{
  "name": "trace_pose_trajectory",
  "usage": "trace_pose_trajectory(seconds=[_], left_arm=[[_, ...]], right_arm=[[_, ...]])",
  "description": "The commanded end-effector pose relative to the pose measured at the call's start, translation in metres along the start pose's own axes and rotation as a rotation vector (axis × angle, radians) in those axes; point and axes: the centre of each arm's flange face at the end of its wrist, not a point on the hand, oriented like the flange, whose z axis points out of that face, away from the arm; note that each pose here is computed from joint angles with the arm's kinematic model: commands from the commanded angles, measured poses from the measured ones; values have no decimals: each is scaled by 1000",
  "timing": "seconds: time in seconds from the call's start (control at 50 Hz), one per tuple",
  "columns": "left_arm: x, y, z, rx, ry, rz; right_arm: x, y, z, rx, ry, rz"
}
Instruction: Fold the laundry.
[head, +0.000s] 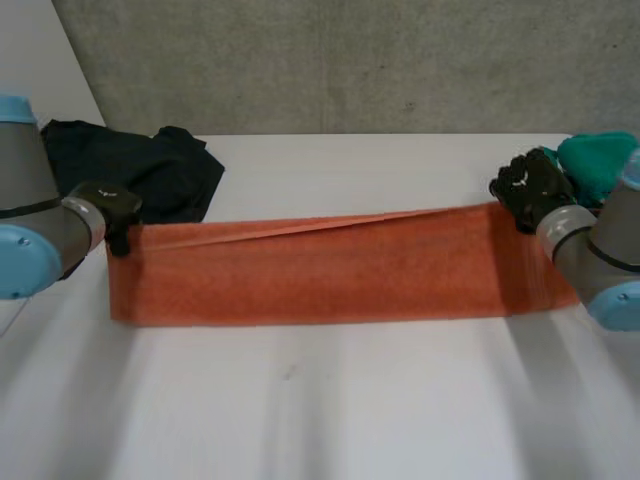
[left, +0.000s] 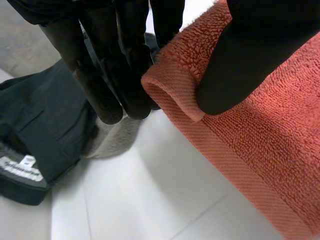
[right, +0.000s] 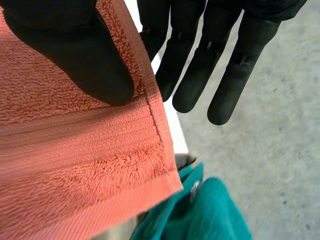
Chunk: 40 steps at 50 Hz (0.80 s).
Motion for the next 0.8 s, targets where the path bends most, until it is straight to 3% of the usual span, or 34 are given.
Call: trace_pose_trajectory(seconds=[0.02, 0.26, 0.42, 0.58, 0.8], left_arm=[[6, -7, 14, 6, -28, -26], [25, -2, 37, -19, -60, -20], [21, -33, 13, 85, -91, -18], [52, -17, 13, 109, 42, 125], [44, -3, 83, 142, -111, 269]], right_arm=[[-20, -1, 31, 85, 2, 9], [-51, 16, 60, 48, 19, 12], [-24, 7, 56, 25, 86, 126], [-15, -5, 37, 34, 65, 244], [-19, -2, 20, 6, 21, 243]])
